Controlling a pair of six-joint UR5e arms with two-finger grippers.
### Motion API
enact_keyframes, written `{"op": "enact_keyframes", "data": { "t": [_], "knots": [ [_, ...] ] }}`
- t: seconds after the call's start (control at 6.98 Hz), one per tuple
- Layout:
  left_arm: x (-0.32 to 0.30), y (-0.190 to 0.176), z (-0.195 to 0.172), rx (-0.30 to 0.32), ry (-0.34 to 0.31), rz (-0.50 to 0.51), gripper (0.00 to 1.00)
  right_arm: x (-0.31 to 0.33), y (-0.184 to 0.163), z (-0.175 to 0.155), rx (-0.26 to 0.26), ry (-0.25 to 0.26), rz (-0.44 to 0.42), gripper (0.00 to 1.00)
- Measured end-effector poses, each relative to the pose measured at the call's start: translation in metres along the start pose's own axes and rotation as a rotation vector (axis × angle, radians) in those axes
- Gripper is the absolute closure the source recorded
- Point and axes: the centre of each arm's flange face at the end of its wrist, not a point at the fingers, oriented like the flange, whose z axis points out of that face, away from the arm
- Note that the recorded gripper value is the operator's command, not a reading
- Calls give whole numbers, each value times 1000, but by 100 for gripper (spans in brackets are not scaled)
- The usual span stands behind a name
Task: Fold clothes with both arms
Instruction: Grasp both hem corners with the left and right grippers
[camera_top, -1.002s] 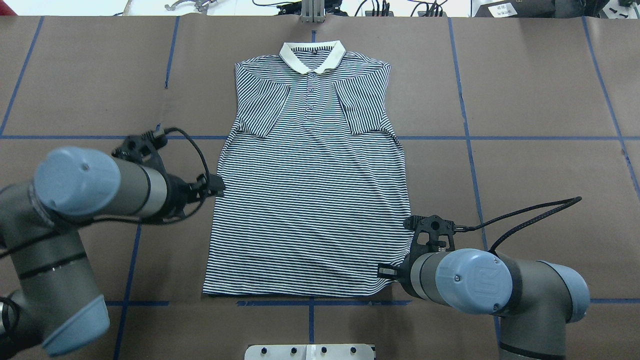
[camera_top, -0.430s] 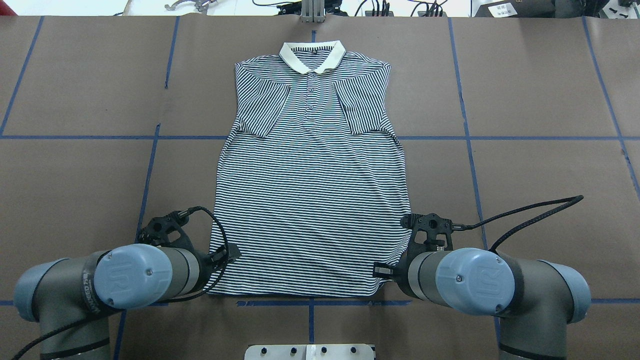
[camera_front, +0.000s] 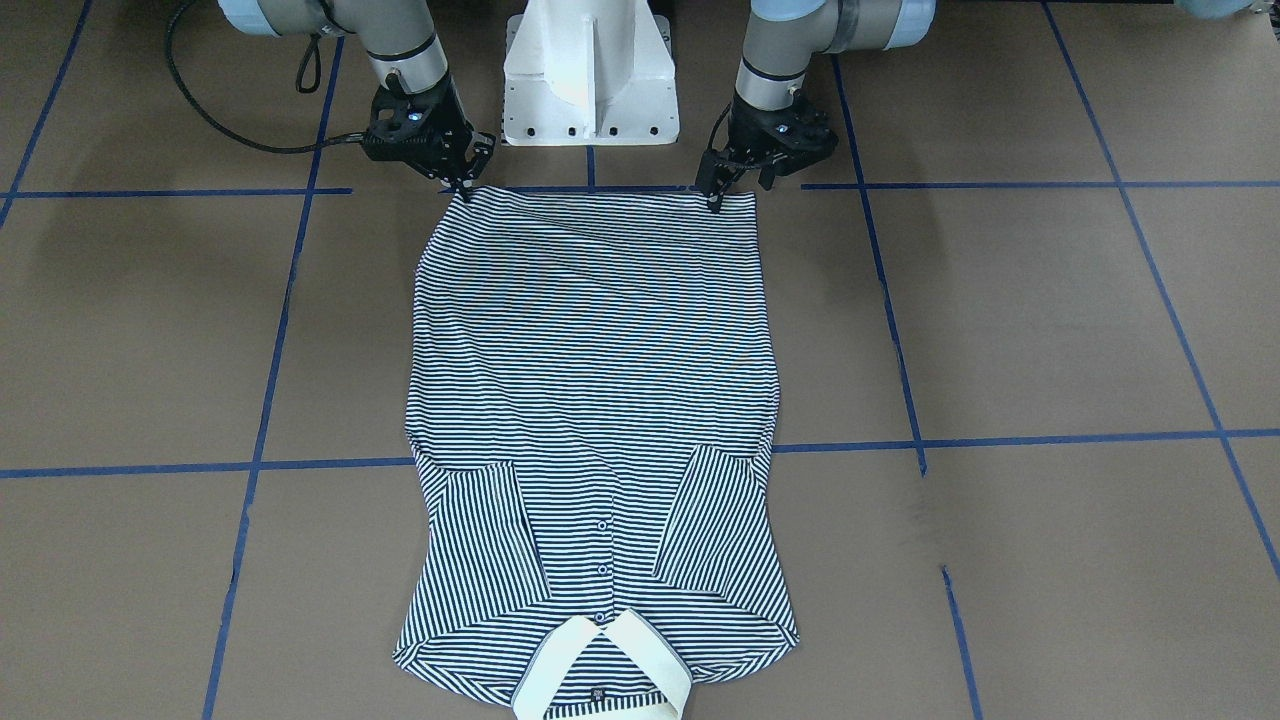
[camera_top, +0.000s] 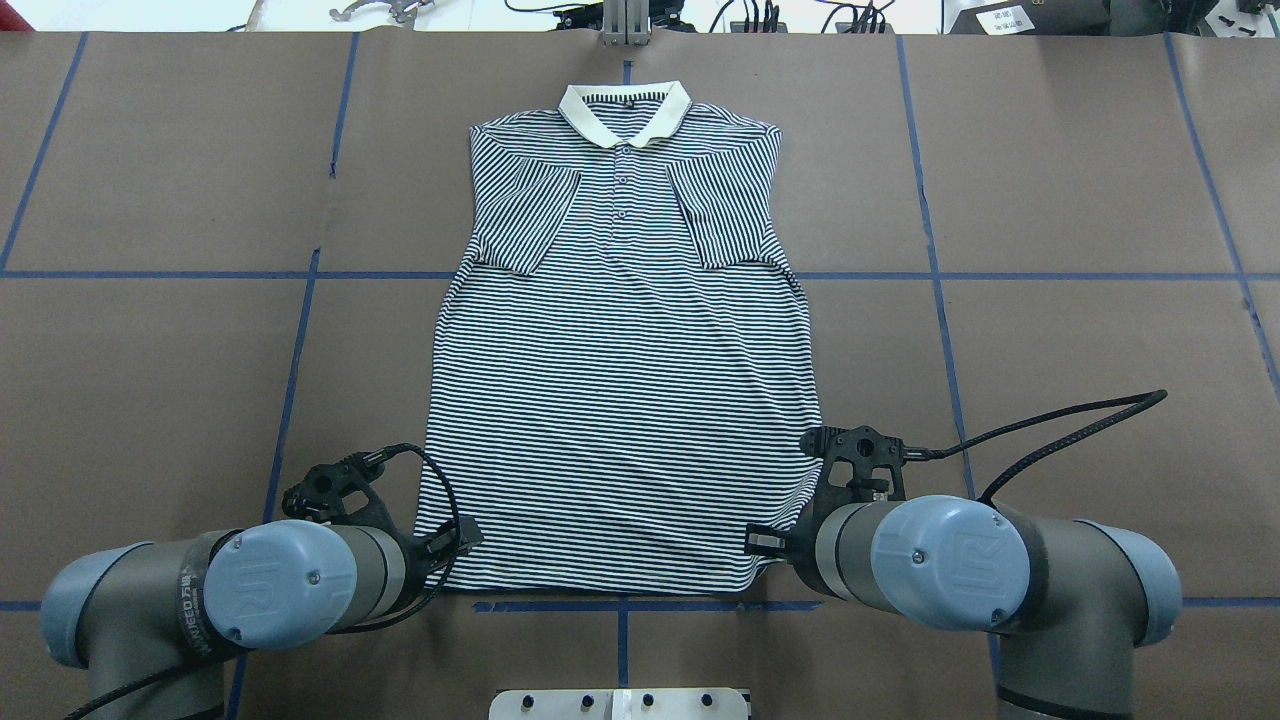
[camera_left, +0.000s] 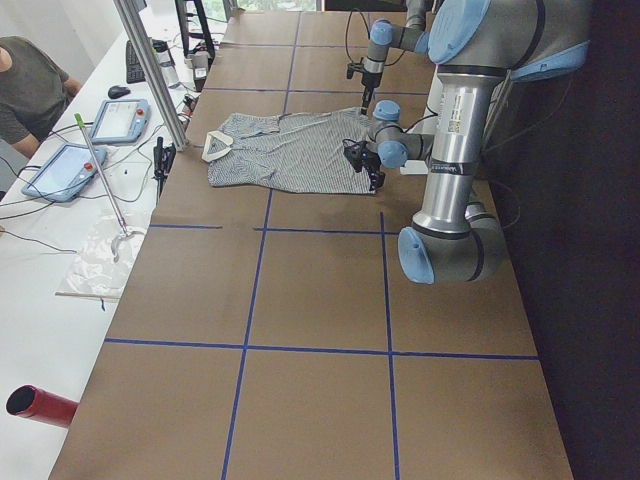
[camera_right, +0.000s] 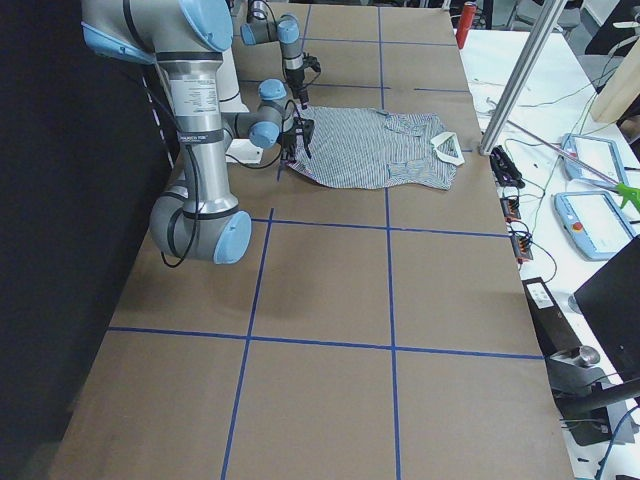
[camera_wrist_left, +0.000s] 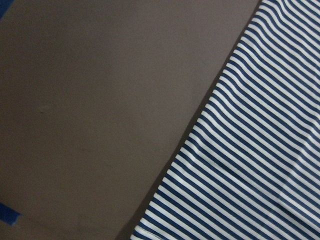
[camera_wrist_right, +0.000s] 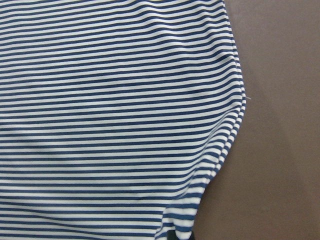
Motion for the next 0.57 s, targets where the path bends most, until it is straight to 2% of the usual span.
{"op": "enact_keyframes", "data": {
  "t": [0.57],
  "knots": [
    [-4, -2, 9, 12, -17, 1, 11, 1, 0, 0, -1, 1, -1, 100]
  ]
}}
